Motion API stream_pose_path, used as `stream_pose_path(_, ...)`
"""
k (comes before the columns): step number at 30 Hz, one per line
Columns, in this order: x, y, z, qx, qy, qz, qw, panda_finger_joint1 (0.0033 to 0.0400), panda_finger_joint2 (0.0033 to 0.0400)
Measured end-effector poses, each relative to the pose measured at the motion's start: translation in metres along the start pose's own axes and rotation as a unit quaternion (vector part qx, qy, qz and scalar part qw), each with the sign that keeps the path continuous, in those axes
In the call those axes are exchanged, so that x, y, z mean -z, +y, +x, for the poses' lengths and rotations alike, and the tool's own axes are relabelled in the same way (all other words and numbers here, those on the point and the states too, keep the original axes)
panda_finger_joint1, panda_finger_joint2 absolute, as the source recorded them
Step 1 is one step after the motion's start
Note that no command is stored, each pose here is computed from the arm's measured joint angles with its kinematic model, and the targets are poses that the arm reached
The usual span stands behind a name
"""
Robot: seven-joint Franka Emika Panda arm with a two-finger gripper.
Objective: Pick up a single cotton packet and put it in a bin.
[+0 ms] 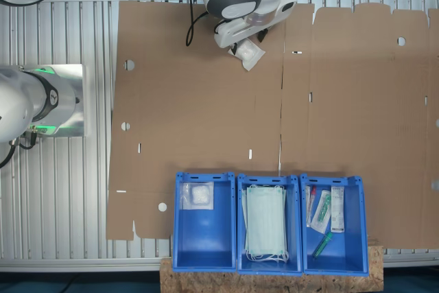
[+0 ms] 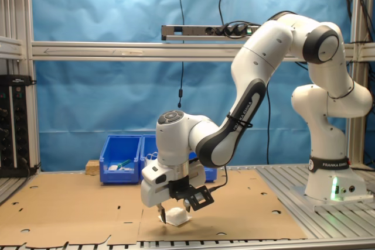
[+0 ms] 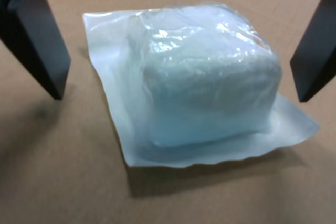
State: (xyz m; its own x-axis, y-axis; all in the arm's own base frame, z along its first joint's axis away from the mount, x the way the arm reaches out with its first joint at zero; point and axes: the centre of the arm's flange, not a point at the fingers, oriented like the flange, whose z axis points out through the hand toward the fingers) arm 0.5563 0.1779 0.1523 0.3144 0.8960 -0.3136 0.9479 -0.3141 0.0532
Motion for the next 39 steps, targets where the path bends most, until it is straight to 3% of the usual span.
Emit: stream_pose_path(39,-0.0029,0.0071,-0.0079,-0.011,0.003,0.001,0.9999,0.04,0.04)
